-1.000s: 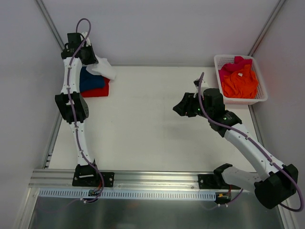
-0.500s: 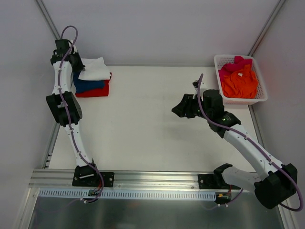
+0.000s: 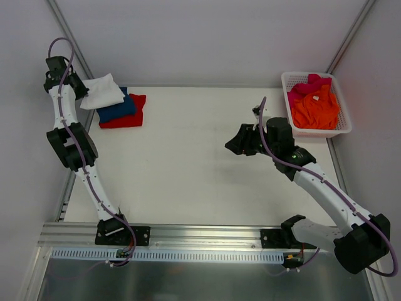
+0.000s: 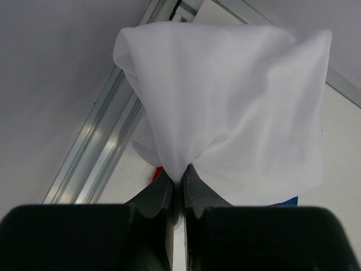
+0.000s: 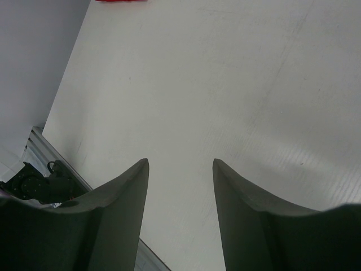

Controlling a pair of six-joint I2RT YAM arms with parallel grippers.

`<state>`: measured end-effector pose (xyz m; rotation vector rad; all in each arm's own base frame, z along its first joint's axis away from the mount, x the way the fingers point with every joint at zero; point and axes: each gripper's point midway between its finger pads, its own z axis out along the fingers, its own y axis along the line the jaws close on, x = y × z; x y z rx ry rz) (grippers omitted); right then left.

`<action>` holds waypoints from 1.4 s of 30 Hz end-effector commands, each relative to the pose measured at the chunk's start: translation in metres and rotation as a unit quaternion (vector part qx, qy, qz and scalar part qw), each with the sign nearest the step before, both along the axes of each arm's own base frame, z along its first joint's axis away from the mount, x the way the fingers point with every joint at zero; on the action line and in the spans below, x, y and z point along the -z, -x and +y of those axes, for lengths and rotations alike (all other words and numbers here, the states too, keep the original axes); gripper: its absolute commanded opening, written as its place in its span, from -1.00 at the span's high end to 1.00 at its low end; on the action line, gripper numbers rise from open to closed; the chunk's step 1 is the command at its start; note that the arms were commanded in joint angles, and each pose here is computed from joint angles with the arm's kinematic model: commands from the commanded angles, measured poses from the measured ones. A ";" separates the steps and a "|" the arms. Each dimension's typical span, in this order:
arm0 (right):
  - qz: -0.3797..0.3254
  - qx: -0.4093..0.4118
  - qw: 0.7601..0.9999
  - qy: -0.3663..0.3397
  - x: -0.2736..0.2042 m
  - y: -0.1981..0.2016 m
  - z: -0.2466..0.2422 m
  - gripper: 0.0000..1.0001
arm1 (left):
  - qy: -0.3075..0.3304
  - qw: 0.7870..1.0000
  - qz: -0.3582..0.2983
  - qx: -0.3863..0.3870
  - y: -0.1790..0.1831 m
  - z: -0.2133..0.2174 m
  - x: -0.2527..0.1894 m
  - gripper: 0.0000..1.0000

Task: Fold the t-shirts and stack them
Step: Neatly place the folded tshirt to the corner

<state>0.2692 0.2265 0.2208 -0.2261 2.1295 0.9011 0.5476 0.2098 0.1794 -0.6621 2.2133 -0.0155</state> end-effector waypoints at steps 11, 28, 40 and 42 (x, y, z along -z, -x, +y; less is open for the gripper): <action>-0.019 -0.004 1.000 -0.015 -0.009 -0.006 0.003 -0.05 | 0.011 0.998 0.003 0.056 -0.028 -0.053 0.020 0.84; -0.019 0.000 1.000 -0.019 -0.011 -0.004 0.000 -0.06 | -0.035 0.995 0.078 0.052 -0.016 -0.084 0.066 -0.98; -0.009 -0.003 1.000 -0.019 -0.002 -0.004 0.002 -0.05 | -0.051 0.998 0.022 -0.020 0.000 -0.061 -0.003 -0.98; -0.007 -0.001 1.000 -0.019 -0.001 -0.006 0.002 -0.05 | -0.051 0.999 0.001 -0.016 -0.002 -0.064 -0.023 -0.98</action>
